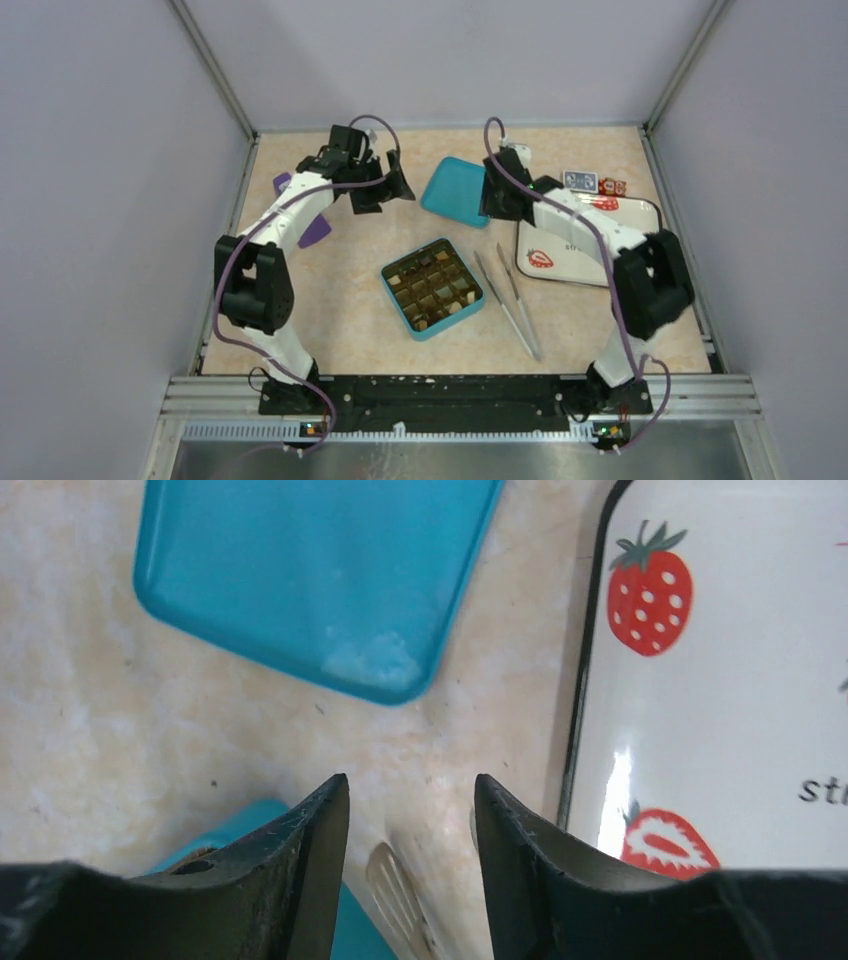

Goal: Pack the chocolate

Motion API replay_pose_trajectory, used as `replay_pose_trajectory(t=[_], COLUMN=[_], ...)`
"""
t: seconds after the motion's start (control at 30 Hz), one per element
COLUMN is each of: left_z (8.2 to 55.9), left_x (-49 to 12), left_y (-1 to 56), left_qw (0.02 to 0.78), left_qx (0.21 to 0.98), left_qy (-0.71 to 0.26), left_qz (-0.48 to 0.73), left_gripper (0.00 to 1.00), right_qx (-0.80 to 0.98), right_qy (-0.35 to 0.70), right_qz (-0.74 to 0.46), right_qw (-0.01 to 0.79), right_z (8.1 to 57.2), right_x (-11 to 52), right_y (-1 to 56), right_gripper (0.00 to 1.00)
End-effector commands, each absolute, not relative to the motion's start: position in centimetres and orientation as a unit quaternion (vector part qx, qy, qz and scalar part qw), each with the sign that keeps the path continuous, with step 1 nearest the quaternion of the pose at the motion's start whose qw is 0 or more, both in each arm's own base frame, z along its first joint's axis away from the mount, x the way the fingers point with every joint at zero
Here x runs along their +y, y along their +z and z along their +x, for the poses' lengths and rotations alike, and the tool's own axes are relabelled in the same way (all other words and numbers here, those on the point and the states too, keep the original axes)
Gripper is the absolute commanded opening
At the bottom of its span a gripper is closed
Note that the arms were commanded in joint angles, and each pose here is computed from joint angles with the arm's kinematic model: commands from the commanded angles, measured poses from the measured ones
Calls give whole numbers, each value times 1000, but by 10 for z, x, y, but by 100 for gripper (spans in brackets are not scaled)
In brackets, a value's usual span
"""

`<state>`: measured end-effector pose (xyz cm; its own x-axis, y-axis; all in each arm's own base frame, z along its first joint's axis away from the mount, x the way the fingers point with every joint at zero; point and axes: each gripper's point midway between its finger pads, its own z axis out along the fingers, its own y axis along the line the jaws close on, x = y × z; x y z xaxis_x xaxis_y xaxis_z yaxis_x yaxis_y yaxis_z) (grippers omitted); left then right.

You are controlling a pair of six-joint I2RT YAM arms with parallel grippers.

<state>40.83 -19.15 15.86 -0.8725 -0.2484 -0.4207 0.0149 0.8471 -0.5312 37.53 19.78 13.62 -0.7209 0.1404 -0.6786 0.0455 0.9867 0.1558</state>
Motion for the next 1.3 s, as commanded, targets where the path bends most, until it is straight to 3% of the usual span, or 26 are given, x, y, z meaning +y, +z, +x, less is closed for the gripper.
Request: replay_pose_trajectory(t=[0.0, 0.17, 0.53, 0.57, 0.63, 0.7, 0.73, 1.0, 1.27], left_z=[386, 371, 353, 354, 355, 358, 359, 373, 373], left_x=[-180, -163, -160, -159, -156, -152, -151, -142, -161], left_y=[197, 208, 190, 191, 192, 195, 196, 208, 227], left_qw=[282, 285, 266, 268, 272, 277, 280, 282, 287], left_qx=[914, 905, 912, 912, 912, 911, 910, 904, 876], left_qy=[-287, -308, -307, -305, -301, -300, -300, -318, -387], left_qz=[-56, -77, -63, -59, -57, -59, -59, -46, -20], left_gripper=[99, 99, 99, 99, 99, 99, 99, 99, 99], right_qx=[933, 940, 950, 951, 952, 950, 948, 918, 893], right_qy=[52, 22, 10, 19, 30, 38, 41, 96, 180], right_qz=[100, 120, 156, 158, 157, 143, 137, 75, 43], right_qw=[341, 318, 270, 264, 263, 276, 286, 377, 409], right_z=[418, 458, 478, 479, 482, 489, 493, 510, 480], right_x=[199, 199, 195, 196, 198, 202, 202, 215, 227], right_y=[115, 86, 24, 20, 20, 32, 40, 124, 180], right_gripper=[47, 46, 42, 39, 22, 2, 0, 0, 0])
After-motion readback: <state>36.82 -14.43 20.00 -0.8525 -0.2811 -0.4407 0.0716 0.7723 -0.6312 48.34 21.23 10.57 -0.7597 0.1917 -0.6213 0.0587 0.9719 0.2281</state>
